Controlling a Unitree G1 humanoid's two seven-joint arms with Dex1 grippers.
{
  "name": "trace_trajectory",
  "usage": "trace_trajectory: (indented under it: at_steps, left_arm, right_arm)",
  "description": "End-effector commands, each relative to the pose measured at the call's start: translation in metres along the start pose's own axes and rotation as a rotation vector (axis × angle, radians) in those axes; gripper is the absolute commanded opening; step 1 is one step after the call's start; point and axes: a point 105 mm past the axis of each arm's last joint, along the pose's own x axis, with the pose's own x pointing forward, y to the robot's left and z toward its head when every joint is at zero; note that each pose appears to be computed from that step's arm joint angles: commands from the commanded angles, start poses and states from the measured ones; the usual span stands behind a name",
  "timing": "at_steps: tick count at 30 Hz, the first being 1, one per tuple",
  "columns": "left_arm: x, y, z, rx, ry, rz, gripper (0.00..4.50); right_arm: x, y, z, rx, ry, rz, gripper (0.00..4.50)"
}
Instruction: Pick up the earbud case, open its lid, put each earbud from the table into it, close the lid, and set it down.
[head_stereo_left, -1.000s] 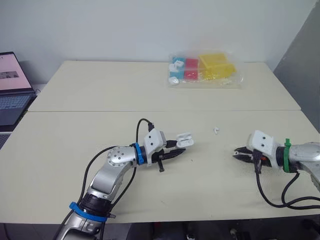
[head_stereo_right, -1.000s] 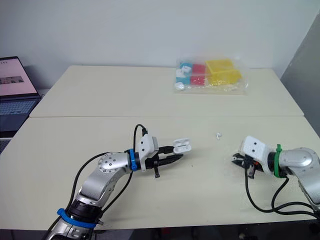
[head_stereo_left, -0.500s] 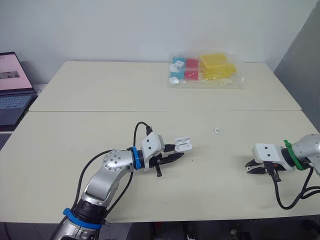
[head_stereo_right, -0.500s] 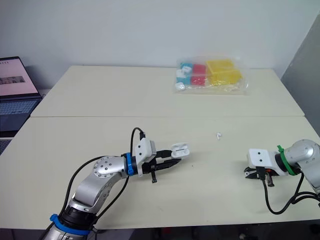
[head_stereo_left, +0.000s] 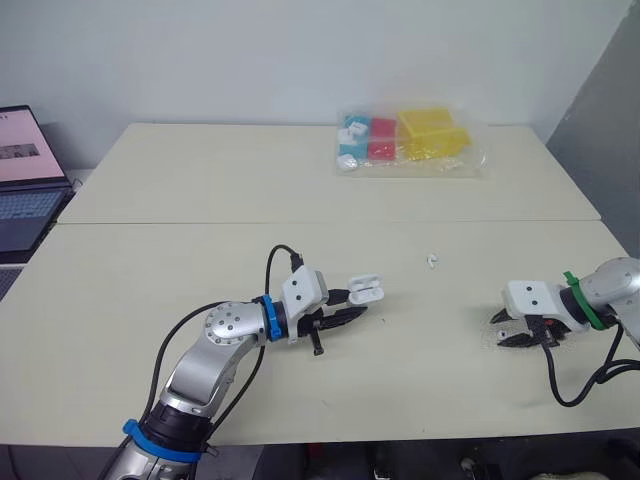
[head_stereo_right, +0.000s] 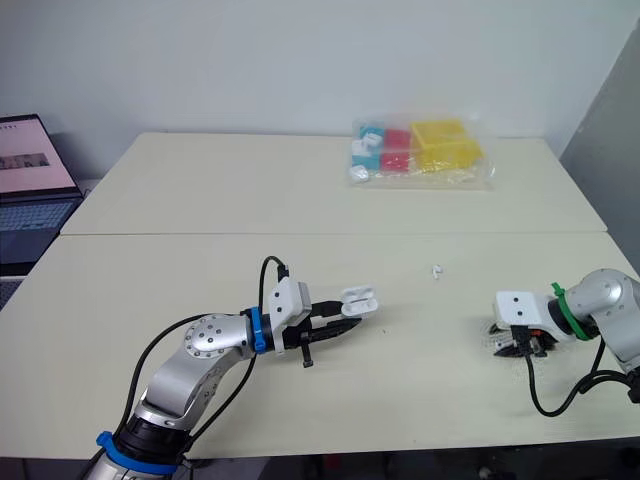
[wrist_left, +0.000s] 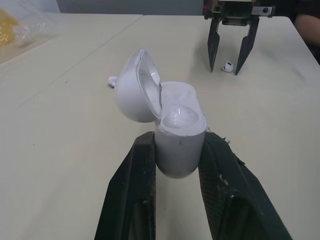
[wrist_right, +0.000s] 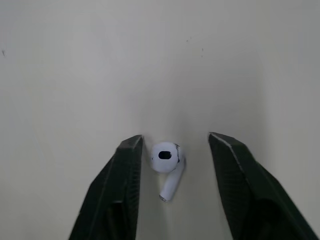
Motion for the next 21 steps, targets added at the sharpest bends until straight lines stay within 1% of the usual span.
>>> trace_trajectory:
  at_steps: [1,4,7,9,11,12,15,17,21]
  left_arm:
    - [0.001,-0.003,0.010,0.021,-0.035,-0.003,0.81]
    - [0.001,-0.004,0.010,0.018,-0.035,-0.004,0.81]
    - [0.001,-0.006,0.009,0.012,-0.037,-0.002,0.81]
    - [0.002,-0.006,0.008,0.006,-0.039,0.000,0.81]
    - [0.004,-0.007,0.007,0.004,-0.039,-0.001,0.81]
    - [0.004,-0.008,0.006,0.003,-0.039,-0.003,0.81]
    - [0.006,-0.009,0.006,-0.002,-0.041,-0.007,0.81]
    - [0.008,-0.010,0.005,-0.004,-0.044,-0.010,0.81]
    - [0.013,-0.011,0.005,-0.008,-0.055,-0.010,0.81]
  right_arm:
    - [-0.017,-0.004,0.012,-0.036,-0.029,-0.022,2.09]
    - [-0.031,-0.004,0.025,-0.038,-0.054,-0.031,2.09]
    - [-0.042,0.000,0.035,-0.011,-0.037,-0.056,2.09]
    - [-0.044,0.002,0.032,0.006,0.048,-0.097,2.09]
    - [-0.042,-0.005,0.022,0.078,0.151,-0.177,2.09]
    - [-0.041,-0.007,0.019,0.110,0.176,-0.203,2.09]
    - [-0.036,0.004,0.026,0.153,0.161,-0.135,2.09]
    - [-0.032,0.011,0.028,0.187,0.178,-0.079,2.09]
    - [-0.024,0.011,0.019,0.206,0.238,-0.073,2.09]
